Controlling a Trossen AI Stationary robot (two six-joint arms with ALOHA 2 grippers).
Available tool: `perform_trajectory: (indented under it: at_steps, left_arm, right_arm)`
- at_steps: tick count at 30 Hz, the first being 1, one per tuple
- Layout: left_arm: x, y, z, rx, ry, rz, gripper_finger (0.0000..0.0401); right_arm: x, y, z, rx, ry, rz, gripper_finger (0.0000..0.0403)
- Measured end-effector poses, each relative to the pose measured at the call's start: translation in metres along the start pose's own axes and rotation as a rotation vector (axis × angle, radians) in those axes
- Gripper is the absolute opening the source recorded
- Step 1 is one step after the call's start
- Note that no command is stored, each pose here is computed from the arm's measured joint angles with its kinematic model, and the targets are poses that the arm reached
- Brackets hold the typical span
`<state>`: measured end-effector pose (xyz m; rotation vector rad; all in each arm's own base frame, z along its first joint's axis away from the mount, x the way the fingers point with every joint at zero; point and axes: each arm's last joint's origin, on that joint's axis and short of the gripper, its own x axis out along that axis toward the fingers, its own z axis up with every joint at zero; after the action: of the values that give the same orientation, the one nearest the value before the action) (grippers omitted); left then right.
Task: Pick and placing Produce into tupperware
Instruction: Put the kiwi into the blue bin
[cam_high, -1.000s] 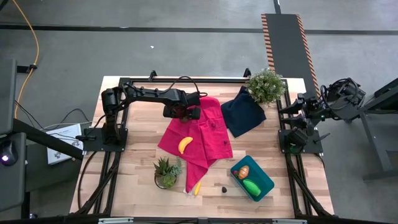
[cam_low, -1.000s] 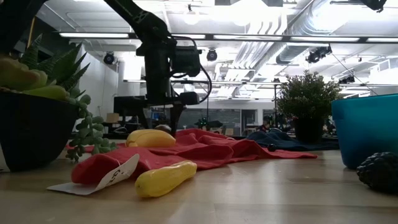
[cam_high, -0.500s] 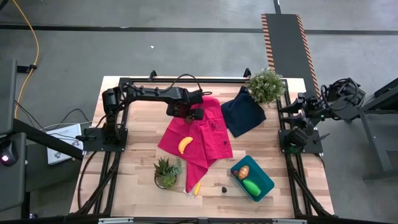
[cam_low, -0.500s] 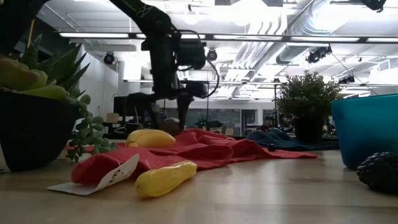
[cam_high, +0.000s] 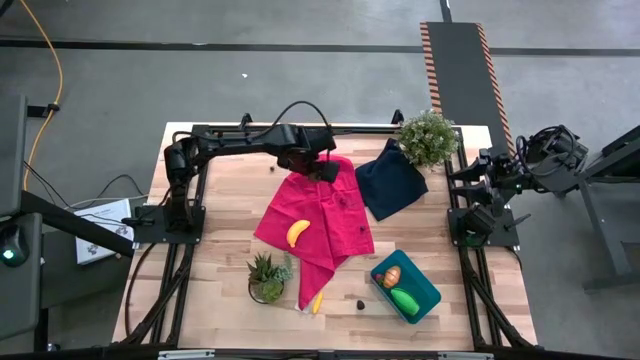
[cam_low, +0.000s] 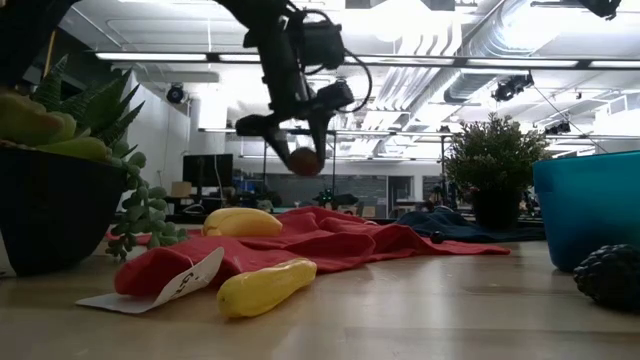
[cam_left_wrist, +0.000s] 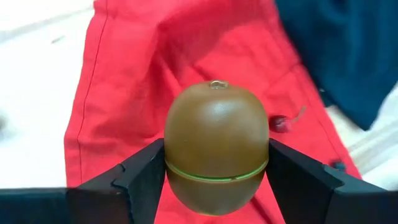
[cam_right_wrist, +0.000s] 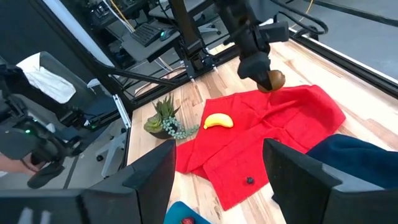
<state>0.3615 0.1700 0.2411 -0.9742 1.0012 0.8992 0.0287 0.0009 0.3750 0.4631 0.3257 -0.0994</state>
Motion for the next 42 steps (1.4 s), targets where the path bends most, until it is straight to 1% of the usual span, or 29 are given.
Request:
perform_trajectory:
  at_steps: [5,17,24,30,42]
  left_arm:
    - [-0.012,-0.004,0.004,0.048,-0.010,-0.010,0.0243]
    - [-0.032,-0.006,0.006,0.161,0.022,0.007,0.0243]
    - [-0.045,-0.004,0.004,0.201,0.022,-0.009,0.0243]
    - [-0.064,-0.002,0.002,0.238,-0.005,-0.044,0.0243]
    - [-0.110,0.009,-0.006,0.297,-0.082,-0.102,0.0243]
  right_arm:
    - [0.000,0.000,0.000,0.008,-0.009,-0.008,0.0232]
    - [0.000,-0.002,0.002,0.089,-0.067,-0.059,0.0232]
    - [0.005,0.001,0.000,0.117,-0.119,-0.095,0.0232]
    - [0.014,0.005,-0.007,0.135,-0.149,-0.126,0.0232]
    - [0.037,0.018,-0.024,0.243,-0.219,-0.104,0.0232]
